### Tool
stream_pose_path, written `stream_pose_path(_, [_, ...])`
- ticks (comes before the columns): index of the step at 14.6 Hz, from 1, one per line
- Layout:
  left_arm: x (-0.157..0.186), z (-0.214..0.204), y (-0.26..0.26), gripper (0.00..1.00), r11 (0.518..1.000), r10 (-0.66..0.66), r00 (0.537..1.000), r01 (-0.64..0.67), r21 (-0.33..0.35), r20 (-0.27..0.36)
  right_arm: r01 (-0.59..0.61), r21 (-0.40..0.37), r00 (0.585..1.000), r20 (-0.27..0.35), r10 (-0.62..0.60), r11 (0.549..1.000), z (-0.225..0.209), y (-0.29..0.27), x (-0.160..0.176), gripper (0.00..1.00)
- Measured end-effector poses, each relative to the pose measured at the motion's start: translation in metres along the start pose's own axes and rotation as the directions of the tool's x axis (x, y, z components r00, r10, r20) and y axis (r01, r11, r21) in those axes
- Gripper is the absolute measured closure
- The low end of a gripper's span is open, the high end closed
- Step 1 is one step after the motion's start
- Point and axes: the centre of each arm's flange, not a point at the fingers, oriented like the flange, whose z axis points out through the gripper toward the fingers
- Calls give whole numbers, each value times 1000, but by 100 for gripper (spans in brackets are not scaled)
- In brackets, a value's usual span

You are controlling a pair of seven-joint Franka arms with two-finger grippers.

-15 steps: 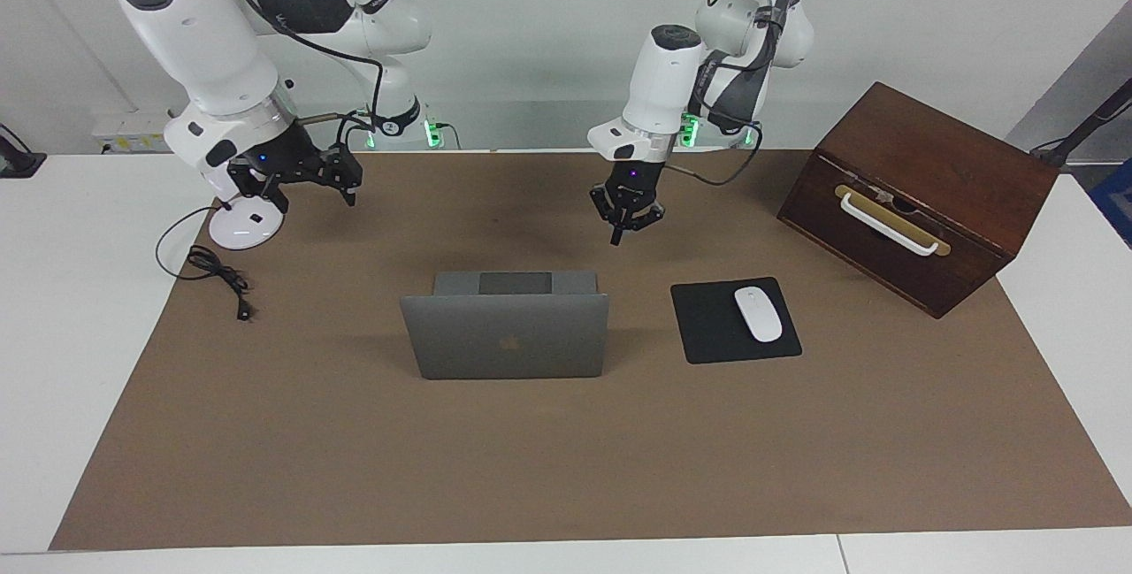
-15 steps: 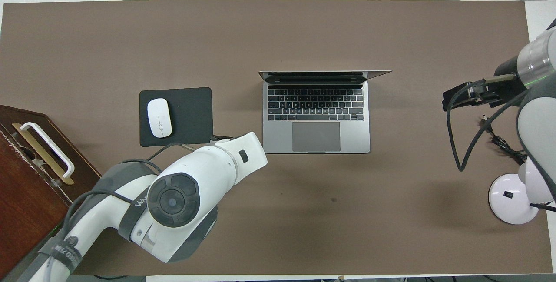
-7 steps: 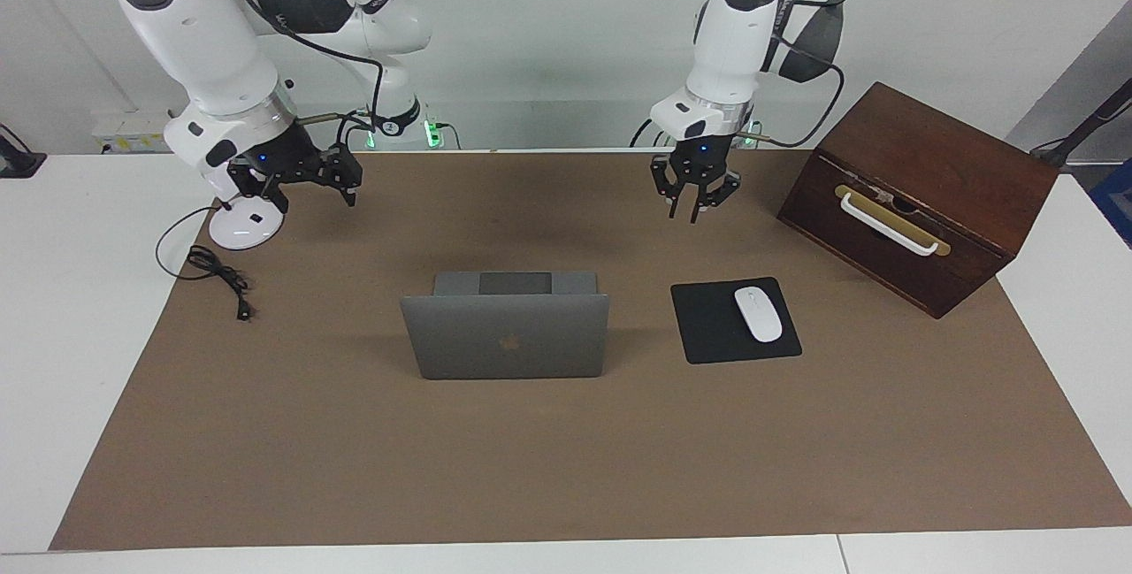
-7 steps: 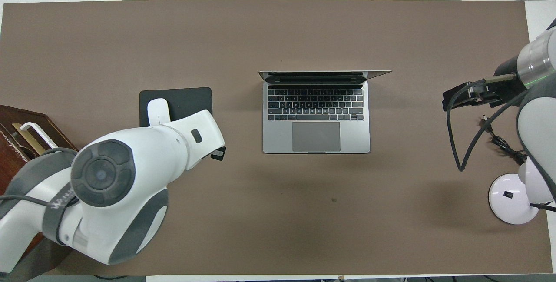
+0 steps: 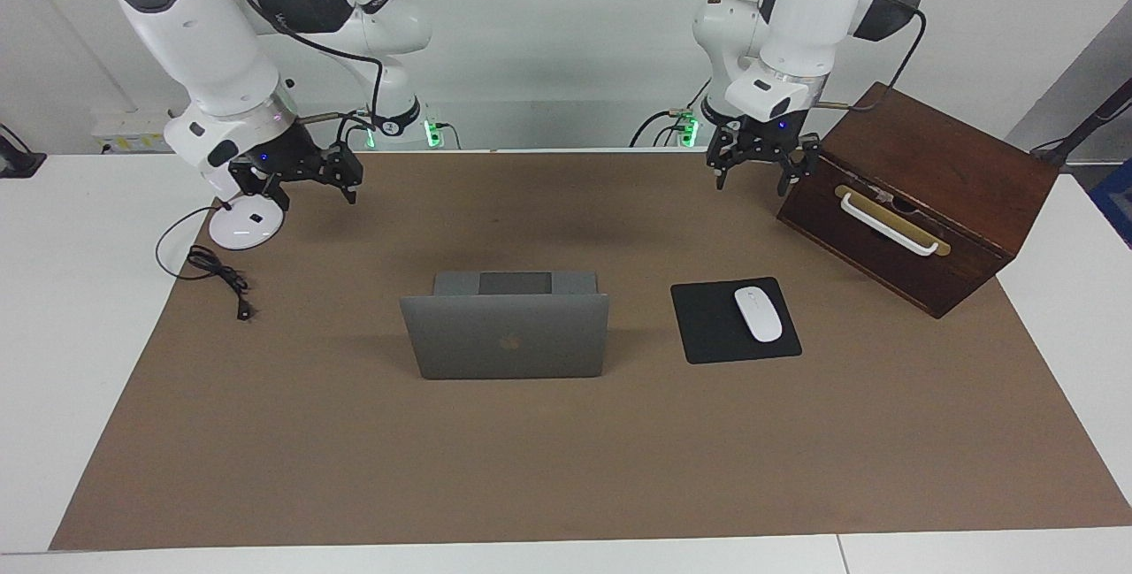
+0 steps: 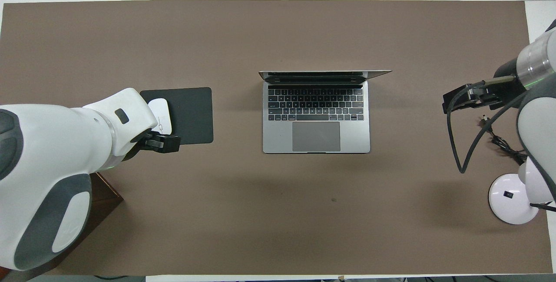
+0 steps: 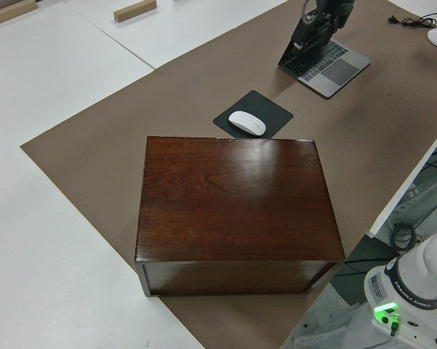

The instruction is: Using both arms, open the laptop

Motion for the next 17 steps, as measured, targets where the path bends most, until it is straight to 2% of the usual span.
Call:
stream_pose_path(6, [9,-25,-93,0,983,-182,983,183,19,-35,-1,0,1000,-1,1,1000,0,1,0,0])
stream_pose_path(12, [22,-80,-134,0,964,-263,964,261,42,45,-1,0,1000,-1,1,1000,0,1,0,0])
stream_pose_path(17, [32,-71,-141,0,961,-276,956,272,51,100,-6,1,1000,-1,6,1000,0,3,0,0])
